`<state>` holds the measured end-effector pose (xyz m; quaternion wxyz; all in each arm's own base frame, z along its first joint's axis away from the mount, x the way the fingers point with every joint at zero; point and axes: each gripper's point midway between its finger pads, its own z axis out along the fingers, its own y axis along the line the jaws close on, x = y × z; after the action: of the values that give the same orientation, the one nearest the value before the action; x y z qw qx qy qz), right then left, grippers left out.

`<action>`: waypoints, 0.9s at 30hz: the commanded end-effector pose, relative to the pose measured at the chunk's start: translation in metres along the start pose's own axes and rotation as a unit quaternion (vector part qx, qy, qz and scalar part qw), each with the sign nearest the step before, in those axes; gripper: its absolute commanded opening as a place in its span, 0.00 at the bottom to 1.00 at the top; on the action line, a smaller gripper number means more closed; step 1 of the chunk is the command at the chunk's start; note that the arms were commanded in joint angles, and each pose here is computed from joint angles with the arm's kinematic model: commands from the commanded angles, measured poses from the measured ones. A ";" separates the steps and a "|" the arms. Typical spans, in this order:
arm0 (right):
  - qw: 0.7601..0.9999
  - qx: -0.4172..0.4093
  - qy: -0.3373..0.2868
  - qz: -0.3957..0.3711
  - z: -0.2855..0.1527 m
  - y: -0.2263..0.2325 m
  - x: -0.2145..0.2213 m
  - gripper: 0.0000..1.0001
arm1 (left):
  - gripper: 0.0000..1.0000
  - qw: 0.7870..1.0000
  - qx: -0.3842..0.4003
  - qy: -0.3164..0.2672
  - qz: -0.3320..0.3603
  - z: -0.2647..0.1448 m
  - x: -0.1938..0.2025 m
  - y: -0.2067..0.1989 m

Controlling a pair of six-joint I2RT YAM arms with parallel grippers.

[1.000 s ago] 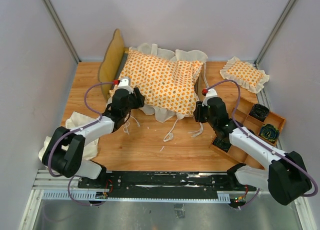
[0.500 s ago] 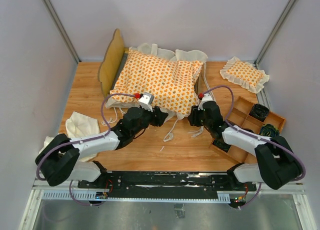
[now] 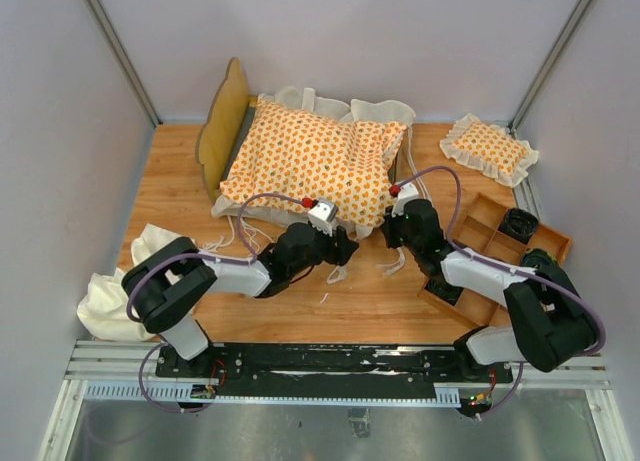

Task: Set up the pet bed
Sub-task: Adjust the mattress on the bed frame.

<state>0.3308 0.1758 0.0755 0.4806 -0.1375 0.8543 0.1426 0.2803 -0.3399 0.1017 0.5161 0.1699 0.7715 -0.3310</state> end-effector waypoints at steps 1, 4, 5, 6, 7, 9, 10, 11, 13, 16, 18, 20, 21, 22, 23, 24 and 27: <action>0.999 -0.002 -0.034 -0.018 -0.005 0.000 -0.025 0.00 | 0.58 0.998 0.014 -0.056 0.013 0.020 -0.026 -0.013; 0.999 -0.007 -0.037 -0.015 -0.007 0.002 -0.026 0.00 | 0.59 0.998 0.010 -0.064 0.019 0.031 -0.027 -0.013; 0.999 -0.010 -0.038 -0.015 -0.007 0.003 -0.027 0.00 | 0.59 0.997 -0.004 -0.067 0.023 0.035 -0.026 -0.008; 0.999 -0.012 -0.039 -0.014 -0.008 0.004 -0.028 0.00 | 0.59 0.997 -0.013 -0.068 0.026 0.039 -0.026 -0.006; 0.999 -0.014 -0.040 -0.012 -0.008 0.005 -0.028 0.00 | 0.59 0.997 -0.022 -0.070 0.029 0.042 -0.026 -0.003; 0.999 -0.015 -0.041 -0.009 -0.009 0.005 -0.028 0.00 | 0.59 0.996 -0.040 -0.073 0.034 0.048 -0.026 0.003; 0.999 -0.014 -0.042 -0.007 -0.009 0.005 -0.028 0.00 | 0.59 0.995 -0.047 -0.074 0.037 0.051 -0.026 0.005; 0.999 -0.012 -0.042 -0.006 -0.009 0.004 -0.029 0.00 | 0.58 0.995 -0.052 -0.073 0.041 0.053 -0.024 0.007; 0.999 -0.011 -0.041 -0.006 -0.009 0.004 -0.028 0.00 | 0.52 0.995 -0.052 -0.074 0.047 0.054 -0.025 0.007; 0.999 -0.005 -0.040 -0.009 -0.010 0.000 -0.029 0.00 | 0.14 0.994 -0.029 -0.076 0.071 0.045 -0.029 0.000; 0.999 -0.005 -0.042 -0.010 -0.010 -0.002 -0.031 0.00 | 0.00 0.993 0.008 -0.075 0.094 0.035 -0.031 -0.011; 0.999 -0.016 -0.041 -0.015 -0.011 -0.002 -0.031 0.00 | 0.00 0.992 0.035 -0.061 0.107 0.028 -0.031 -0.018; 0.999 -0.023 -0.040 -0.020 -0.010 -0.002 -0.032 0.00 | 0.00 0.991 0.054 -0.048 0.109 0.026 -0.030 -0.023; 0.999 -0.028 -0.036 -0.026 -0.010 -0.001 -0.031 0.00 | 0.00 0.991 0.077 -0.031 0.109 0.025 -0.029 -0.028; 0.999 -0.031 -0.030 -0.030 -0.009 -0.002 -0.029 0.00 | 0.00 0.990 0.095 -0.018 0.106 0.023 -0.028 -0.031; 0.999 -0.029 -0.028 -0.035 -0.010 -0.004 -0.028 0.00 | 0.00 0.988 0.111 -0.008 0.103 0.020 -0.029 -0.032; 0.998 -0.032 -0.030 -0.035 -0.012 -0.009 -0.027 0.00 | 0.00 0.982 0.164 0.008 0.088 0.009 -0.036 -0.034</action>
<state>0.3318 0.1738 0.0916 0.4928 -0.1644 0.8395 0.1593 0.2961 -0.3668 0.1264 0.5457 0.2671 0.7175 -0.3408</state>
